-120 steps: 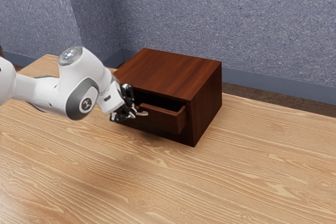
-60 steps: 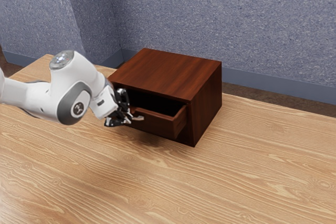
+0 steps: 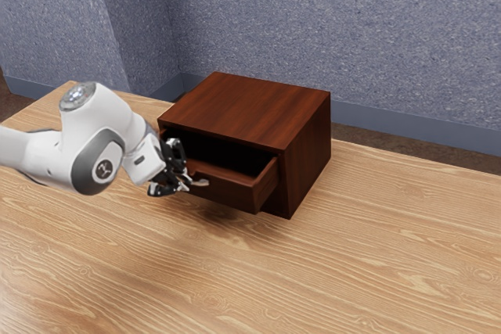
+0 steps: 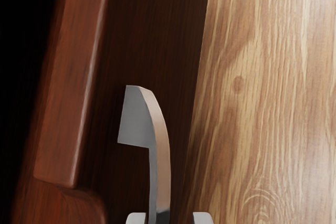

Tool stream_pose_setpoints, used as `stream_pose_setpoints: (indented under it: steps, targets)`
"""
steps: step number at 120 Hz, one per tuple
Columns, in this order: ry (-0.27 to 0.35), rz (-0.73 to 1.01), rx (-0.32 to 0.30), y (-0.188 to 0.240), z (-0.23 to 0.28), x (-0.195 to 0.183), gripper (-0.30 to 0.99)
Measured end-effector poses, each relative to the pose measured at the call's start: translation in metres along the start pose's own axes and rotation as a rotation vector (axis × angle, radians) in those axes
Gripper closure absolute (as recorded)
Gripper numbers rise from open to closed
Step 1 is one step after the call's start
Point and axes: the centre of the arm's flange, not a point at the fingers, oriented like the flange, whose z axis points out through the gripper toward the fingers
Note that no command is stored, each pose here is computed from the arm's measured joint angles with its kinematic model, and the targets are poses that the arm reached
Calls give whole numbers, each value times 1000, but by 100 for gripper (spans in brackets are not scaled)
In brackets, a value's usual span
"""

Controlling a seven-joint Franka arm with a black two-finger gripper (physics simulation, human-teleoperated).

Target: Pull the drawer handle with one arm to open the drawer

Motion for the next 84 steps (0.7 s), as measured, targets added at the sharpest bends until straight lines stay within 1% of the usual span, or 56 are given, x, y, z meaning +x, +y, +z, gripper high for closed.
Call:
stream_pose_setpoints:
  steps: [84]
  targets:
    - [46,-25,2,28,-13,-7,65]
